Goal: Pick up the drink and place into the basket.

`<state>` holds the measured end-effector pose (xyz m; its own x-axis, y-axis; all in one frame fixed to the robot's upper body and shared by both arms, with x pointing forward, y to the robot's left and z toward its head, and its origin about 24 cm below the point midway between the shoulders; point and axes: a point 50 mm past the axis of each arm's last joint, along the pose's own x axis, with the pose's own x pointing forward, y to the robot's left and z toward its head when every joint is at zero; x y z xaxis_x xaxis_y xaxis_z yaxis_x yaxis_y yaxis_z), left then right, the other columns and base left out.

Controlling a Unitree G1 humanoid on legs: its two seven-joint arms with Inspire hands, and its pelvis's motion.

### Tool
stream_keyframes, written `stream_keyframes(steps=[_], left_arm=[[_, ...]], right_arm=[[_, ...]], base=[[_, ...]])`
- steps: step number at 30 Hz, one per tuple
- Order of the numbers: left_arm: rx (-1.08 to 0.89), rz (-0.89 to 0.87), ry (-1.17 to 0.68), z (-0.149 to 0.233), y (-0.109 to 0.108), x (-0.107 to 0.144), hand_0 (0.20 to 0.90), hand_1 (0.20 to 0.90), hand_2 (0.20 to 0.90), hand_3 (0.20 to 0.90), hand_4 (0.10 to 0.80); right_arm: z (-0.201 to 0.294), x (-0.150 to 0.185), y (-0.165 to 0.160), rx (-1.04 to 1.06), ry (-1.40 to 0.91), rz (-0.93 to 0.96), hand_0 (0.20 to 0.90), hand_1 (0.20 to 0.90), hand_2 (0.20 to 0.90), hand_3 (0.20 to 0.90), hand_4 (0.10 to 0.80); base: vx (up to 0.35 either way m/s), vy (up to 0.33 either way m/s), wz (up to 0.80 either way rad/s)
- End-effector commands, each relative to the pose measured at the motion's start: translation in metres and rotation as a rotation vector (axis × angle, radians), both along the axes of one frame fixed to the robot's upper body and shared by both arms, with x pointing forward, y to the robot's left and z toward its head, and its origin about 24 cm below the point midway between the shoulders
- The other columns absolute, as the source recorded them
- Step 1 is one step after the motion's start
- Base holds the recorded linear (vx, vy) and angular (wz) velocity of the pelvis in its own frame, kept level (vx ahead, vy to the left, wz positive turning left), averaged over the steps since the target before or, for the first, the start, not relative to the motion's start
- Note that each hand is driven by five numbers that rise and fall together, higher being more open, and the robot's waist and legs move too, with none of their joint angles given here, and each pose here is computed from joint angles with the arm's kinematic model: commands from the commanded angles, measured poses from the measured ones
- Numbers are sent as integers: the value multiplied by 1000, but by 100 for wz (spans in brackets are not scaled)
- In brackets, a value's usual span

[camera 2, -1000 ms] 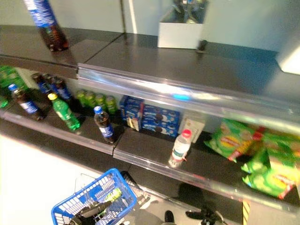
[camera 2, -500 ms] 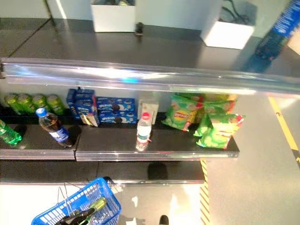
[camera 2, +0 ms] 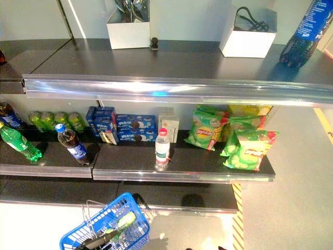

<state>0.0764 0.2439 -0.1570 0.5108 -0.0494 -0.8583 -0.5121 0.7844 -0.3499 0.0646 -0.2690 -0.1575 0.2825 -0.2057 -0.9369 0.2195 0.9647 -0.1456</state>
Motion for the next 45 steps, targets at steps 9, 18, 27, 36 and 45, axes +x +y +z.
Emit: stream_keyframes(steps=[9,18,27,36,45], left_arm=[[85,-24,-159,18,26,34,300,300,300,200,100],[99,16,-371,45,19,106,300,300,300,200,100],[123,-3,-445,60,25,127,300,300,300,200,100],[125,2,-480,64,25,130,300,300,300,200,100],[133,-10,-479,65,25,125,300,300,300,200,100]], right_arm=[[8,13,-17,-64,-22,-1,900,900,900,900,800],[28,77,-23,-104,-211,-3,900,900,900,900,800],[54,118,-32,-107,-448,-57,900,900,900,900,800],[83,155,-25,-116,-726,-18,900,900,900,900,800],[136,194,13,-168,-1007,277,900,900,900,900,800]], base=[[8,34,3],[-243,19,-1],[-173,-59,-1],[-46,-46,1],[-1,-38,6]])
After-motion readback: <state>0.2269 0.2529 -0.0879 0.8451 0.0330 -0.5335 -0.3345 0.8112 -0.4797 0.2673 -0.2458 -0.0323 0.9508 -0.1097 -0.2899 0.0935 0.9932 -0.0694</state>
